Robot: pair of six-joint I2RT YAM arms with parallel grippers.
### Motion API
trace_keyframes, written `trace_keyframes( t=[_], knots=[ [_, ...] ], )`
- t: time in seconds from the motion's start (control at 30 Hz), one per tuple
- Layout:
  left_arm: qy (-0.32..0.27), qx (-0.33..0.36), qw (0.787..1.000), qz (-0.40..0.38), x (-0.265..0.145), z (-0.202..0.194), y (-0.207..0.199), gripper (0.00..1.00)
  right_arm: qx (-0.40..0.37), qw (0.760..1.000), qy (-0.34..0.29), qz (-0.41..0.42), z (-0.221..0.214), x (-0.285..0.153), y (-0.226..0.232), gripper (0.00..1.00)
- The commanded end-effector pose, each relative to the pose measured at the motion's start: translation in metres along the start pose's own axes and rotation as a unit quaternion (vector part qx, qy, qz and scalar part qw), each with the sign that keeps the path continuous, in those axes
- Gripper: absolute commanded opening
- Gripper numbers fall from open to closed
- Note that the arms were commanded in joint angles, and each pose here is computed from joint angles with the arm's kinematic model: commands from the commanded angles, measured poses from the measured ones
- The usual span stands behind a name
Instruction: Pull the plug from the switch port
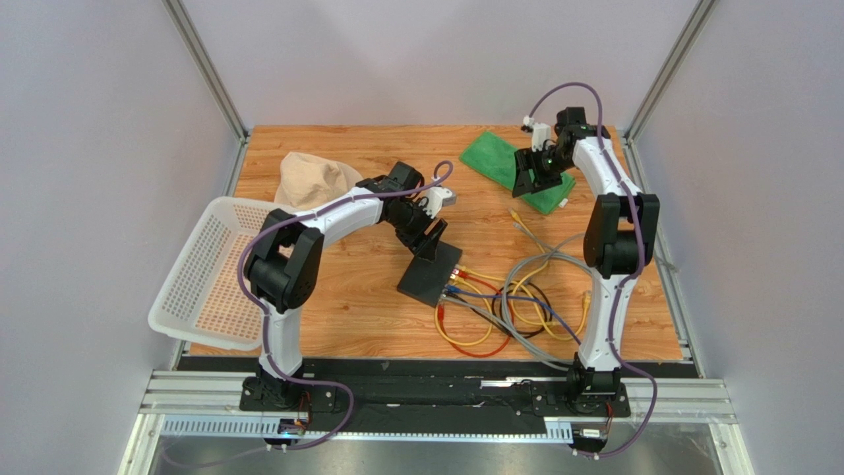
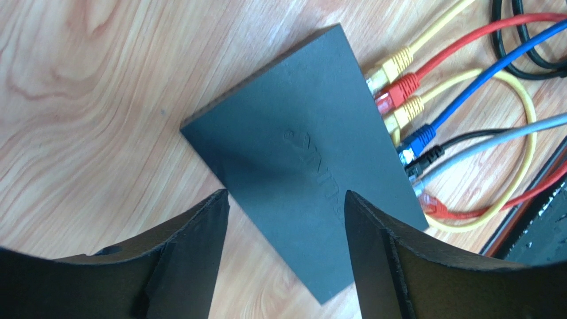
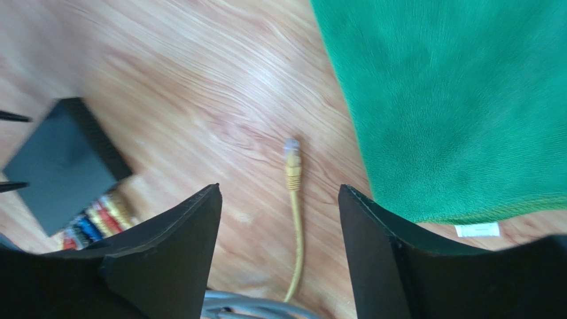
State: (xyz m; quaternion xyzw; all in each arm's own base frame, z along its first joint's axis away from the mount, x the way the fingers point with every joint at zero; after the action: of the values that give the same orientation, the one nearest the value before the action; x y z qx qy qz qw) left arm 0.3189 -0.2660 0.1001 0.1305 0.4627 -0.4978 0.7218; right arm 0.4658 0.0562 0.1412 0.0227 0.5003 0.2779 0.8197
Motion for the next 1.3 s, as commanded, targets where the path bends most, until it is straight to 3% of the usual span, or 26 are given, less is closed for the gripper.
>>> trace_keyframes(
  t=[0.0,0.03,0.07,0.1,0.17,0.2,0.23,0.3,0.43,0.57,0.7,0.87,1.0,1.1,1.27],
  knots=[
    [-0.022,0.025,0.999,0.027,-0.034,0.015,-0.006,0.74,-0.106,0.977,-0.185,0.024,0.068,-0.102,0.070,0.71],
    [-0.024,0.022,0.999,0.029,-0.037,0.015,-0.007,0.74,-0.113,0.972,-0.205,0.030,0.062,-0.116,0.082,0.78],
    [-0.021,0.019,0.999,0.028,-0.037,0.012,-0.008,0.74,-0.099,0.970,-0.217,0.047,0.057,-0.116,0.088,0.95],
    [-0.017,0.014,0.999,0.028,-0.037,0.010,-0.009,0.74,-0.106,0.961,-0.246,0.074,0.061,-0.118,0.099,1.00],
    [0.004,-0.006,1.000,0.027,-0.035,0.001,-0.010,0.74,-0.084,0.961,-0.218,0.149,0.031,-0.102,0.119,1.00],
    [0.008,-0.015,0.999,0.029,-0.035,-0.003,-0.009,0.74,-0.119,0.931,-0.199,0.280,0.013,-0.104,0.147,1.00],
    [0.008,-0.026,0.999,0.030,-0.035,-0.005,-0.009,0.74,-0.095,0.928,-0.159,0.322,-0.003,-0.083,0.156,1.00],
    [0.003,-0.031,0.999,0.036,-0.035,-0.011,-0.010,0.74,-0.057,0.932,-0.109,0.340,-0.020,-0.061,0.167,1.00],
    [0.000,-0.036,0.998,0.050,-0.038,-0.015,-0.009,0.75,-0.076,0.940,-0.074,0.325,-0.049,-0.027,0.197,0.99],
    [-0.007,-0.035,0.997,0.072,-0.041,-0.016,-0.003,0.75,0.012,0.957,-0.037,0.287,-0.056,0.004,0.191,0.97],
    [0.003,-0.042,0.995,0.089,-0.039,-0.025,0.006,0.76,0.024,0.960,-0.012,0.280,-0.063,0.017,0.185,1.00],
    [-0.006,-0.034,0.998,0.050,-0.034,-0.022,-0.001,0.75,-0.016,0.956,-0.009,0.292,-0.068,0.021,0.182,0.91],
    [0.004,-0.045,0.999,0.019,-0.020,-0.014,0.002,0.72,-0.017,0.956,0.014,0.291,-0.074,0.031,0.175,0.71],
    [0.028,-0.059,0.998,-0.009,-0.008,-0.015,0.004,0.64,-0.028,0.958,0.024,0.285,-0.082,0.039,0.168,0.68],
    [0.042,-0.067,0.997,-0.020,0.005,-0.017,0.009,0.64,-0.017,0.954,0.085,0.288,-0.101,0.049,0.159,0.64]
  ],
)
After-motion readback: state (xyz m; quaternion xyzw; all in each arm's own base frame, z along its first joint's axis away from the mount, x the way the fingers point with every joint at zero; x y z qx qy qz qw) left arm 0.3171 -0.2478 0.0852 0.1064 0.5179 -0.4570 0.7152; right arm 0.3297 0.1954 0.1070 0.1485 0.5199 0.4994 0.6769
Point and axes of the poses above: each gripper's point midway between its finger pads, its own x axis out along the fingers, its own y axis along the line the jaws close on, z = x × y, the point moved 5 cm from there along -x, back along the fingers, and after that the axes turned 2 degrees about x, right-handed, at the moved point
